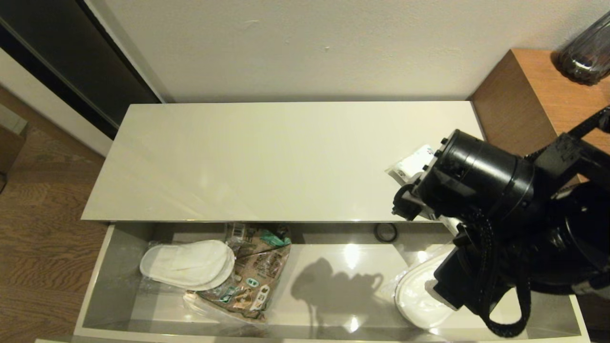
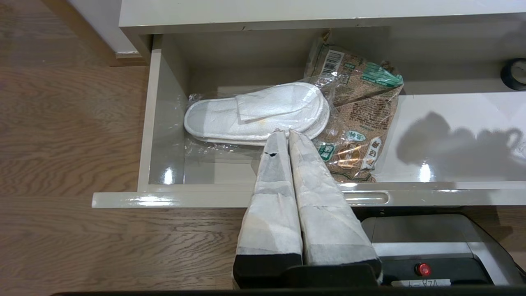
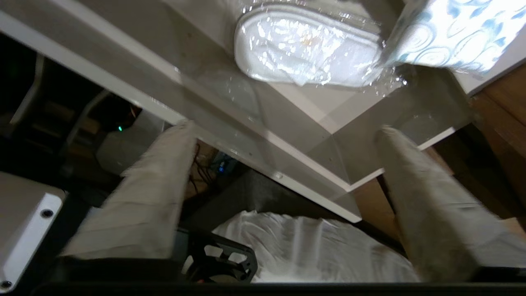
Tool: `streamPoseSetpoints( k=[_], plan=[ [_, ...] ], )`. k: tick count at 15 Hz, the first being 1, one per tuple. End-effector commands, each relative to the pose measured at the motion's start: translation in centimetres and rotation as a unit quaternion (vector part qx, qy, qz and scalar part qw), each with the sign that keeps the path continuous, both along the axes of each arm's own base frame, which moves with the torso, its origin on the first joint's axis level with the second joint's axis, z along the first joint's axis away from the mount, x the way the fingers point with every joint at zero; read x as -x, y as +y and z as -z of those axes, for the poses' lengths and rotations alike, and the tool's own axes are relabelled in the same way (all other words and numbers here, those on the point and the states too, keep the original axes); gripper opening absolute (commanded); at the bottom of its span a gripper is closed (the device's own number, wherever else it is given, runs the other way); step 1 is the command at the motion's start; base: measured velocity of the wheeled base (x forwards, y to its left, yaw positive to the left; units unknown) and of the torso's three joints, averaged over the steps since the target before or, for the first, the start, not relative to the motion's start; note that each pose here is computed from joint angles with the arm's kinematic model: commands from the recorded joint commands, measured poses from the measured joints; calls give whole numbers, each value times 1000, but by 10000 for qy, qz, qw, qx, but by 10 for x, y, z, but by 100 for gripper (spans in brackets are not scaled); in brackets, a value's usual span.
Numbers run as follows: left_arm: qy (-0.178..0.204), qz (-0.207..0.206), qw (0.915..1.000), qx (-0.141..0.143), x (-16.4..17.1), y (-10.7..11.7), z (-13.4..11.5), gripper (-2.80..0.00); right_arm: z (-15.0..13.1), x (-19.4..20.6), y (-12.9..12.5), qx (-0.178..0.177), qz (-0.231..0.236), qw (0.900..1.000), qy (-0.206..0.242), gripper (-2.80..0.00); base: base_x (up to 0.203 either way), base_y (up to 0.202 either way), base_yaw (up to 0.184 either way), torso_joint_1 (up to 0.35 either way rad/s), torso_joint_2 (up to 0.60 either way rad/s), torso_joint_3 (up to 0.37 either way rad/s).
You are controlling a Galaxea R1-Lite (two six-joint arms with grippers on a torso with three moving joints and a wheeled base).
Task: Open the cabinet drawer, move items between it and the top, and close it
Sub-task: Close the drawer
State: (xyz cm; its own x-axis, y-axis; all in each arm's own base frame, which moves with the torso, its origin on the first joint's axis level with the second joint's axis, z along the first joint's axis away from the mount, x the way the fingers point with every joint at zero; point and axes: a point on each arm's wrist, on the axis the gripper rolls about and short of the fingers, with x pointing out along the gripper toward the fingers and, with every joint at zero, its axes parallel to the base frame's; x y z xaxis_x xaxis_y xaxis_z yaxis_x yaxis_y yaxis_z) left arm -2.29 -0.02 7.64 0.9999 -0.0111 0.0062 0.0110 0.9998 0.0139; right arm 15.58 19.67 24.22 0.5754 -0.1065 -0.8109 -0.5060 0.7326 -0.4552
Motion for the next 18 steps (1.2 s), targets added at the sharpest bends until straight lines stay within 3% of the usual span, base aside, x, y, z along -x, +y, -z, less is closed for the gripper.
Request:
streamPoseSetpoints(
  k=[1,6,11,14,18],
  plan=[
    [5,-2,10000,0,0,0,0,-280,14,10,-2,181,-8,9997,171,-280,0,0,0,0,0,0],
    [-1,-2,10000,0,0,0,0,-280,55,-4,0,376,166,9973,614,-280,0,0,0,0,0,0],
    [0,-2,10000,0,0,0,0,-280,120,-13,-5,1025,340,9855,1309,-280,0,0,0,0,0,0],
    [0,-2,10000,0,0,0,0,-280,149,-37,13,985,294,9863,1292,-280,0,0,0,0,0,0],
    [0,-2,10000,0,0,0,0,-280,151,-73,47,629,107,9933,963,-280,0,0,0,0,0,0]
  ],
)
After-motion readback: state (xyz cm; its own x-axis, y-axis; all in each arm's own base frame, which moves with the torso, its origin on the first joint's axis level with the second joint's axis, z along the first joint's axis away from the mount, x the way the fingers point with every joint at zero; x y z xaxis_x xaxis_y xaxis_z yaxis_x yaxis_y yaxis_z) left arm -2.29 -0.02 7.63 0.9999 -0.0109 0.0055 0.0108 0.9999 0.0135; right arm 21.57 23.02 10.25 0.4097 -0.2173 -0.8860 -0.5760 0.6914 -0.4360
